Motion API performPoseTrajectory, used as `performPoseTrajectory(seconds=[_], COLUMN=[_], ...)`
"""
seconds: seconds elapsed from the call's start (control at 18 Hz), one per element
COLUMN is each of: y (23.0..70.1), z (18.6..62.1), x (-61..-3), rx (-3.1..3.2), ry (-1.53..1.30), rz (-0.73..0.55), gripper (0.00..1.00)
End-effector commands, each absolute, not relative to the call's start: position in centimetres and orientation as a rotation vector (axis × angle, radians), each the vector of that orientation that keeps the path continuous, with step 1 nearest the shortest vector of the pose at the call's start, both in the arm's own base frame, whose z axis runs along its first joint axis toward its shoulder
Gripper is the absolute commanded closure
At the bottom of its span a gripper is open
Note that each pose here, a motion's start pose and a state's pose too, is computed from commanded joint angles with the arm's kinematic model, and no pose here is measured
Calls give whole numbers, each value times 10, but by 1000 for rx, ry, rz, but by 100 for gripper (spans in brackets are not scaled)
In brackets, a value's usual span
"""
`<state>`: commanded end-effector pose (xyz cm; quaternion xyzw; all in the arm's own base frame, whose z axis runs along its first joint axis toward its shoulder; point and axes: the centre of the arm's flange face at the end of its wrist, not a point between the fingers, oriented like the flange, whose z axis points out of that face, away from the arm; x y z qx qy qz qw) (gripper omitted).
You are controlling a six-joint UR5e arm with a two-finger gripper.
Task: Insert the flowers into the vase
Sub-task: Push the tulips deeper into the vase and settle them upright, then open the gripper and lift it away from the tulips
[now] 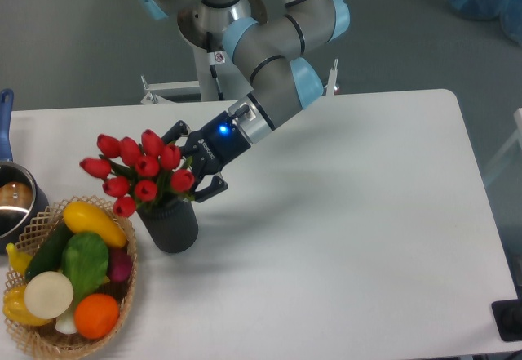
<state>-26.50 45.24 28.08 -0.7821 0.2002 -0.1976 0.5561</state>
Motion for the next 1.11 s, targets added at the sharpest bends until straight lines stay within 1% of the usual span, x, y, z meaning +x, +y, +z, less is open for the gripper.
performPoseTrajectory(seconds=[0.39,0.44,0.5,0.56,0.61,1.0,1.11], y=[452,451,451,450,446,399,383], z=[286,287,289,292,297,353,369], x=[-266,-268,-269,-270,-275,-327,-342], rx=[-1831,-1827,-1825,-1825,-1830,-1873,-1950], ry=[472,468,470,473,471,435,442], rz=[-459,-458,-453,-442,-419,-188,-88], gripper=[28,26,22,12,0,0,0])
